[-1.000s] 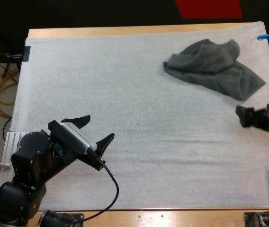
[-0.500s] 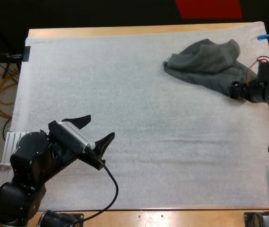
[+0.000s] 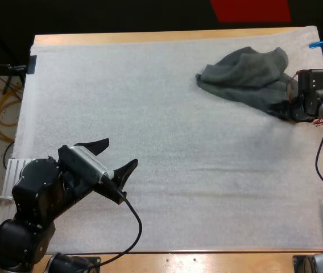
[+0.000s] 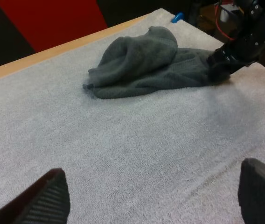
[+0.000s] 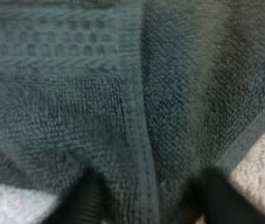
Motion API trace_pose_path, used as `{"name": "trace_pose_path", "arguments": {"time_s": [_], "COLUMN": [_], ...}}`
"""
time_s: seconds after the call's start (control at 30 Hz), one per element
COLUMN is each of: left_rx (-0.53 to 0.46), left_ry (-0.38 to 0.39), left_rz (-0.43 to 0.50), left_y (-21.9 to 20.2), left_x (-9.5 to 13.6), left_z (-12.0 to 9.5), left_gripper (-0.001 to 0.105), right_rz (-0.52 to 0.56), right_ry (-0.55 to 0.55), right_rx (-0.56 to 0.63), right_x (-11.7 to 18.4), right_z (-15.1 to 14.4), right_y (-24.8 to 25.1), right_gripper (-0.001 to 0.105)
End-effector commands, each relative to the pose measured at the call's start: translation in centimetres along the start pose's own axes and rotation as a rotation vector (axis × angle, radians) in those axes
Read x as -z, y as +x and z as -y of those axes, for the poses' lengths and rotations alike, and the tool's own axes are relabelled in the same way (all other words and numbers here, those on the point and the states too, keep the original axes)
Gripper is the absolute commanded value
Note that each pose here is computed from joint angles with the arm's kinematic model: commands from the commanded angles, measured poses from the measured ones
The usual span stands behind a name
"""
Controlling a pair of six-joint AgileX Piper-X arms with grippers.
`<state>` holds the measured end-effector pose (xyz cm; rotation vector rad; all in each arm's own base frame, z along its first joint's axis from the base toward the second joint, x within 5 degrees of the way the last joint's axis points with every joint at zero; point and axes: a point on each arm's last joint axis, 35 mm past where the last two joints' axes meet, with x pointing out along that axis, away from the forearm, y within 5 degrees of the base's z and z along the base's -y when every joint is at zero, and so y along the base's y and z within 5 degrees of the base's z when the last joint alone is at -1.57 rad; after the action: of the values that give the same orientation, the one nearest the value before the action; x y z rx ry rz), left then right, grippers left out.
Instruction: Pick towel from pile fold and stack
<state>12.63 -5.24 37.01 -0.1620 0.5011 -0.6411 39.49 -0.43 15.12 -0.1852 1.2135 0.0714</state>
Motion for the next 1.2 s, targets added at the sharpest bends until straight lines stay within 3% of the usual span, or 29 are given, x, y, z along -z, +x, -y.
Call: {"name": "trace_pose_path", "arguments": {"time_s": [0.0,0.03,0.27,0.6,0.77,0.97,1.17], "left_rx": [0.015,0.015,0.015,0.015,0.017,0.023,0.024], "left_ry": [-0.002,-0.002,-0.002,-0.002,0.016,0.032,0.031], "left_rz": [0.014,0.014,0.014,0.014,0.03,0.069,0.076], "left_y": [-0.2,-0.2,-0.2,-0.2,-0.2,-0.2,-0.2], "left_x": [-0.3,-0.3,-0.3,-0.3,-0.5,-0.9,-1.0], "left_z": [0.2,0.2,0.2,0.2,0.2,0.3,0.3], "left_gripper": [0.072,0.072,0.072,0.072,0.072,0.072,0.072], "right_rz": [0.011,0.014,0.055,0.497,0.621,0.589,0.489], "right_ry": [-0.02,-0.028,-0.05,-0.055,-0.045,0.012,-0.112], "right_rx": [0.008,0.009,0.008,0.046,0.067,-0.039,-0.161], "right_x": [-0.3,-0.4,-1.3,-2.8,-1.4,0.8,1.6], "right_z": [0.0,0.0,0.3,1.0,1.0,-0.2,-5.3], "right_y": [-0.5,-0.6,-3.7,-18.2,-23.5,-25.9,-24.6], "right_gripper": [0.003,0.0,0.0,0.0,0.0,0.0,0.0]}}
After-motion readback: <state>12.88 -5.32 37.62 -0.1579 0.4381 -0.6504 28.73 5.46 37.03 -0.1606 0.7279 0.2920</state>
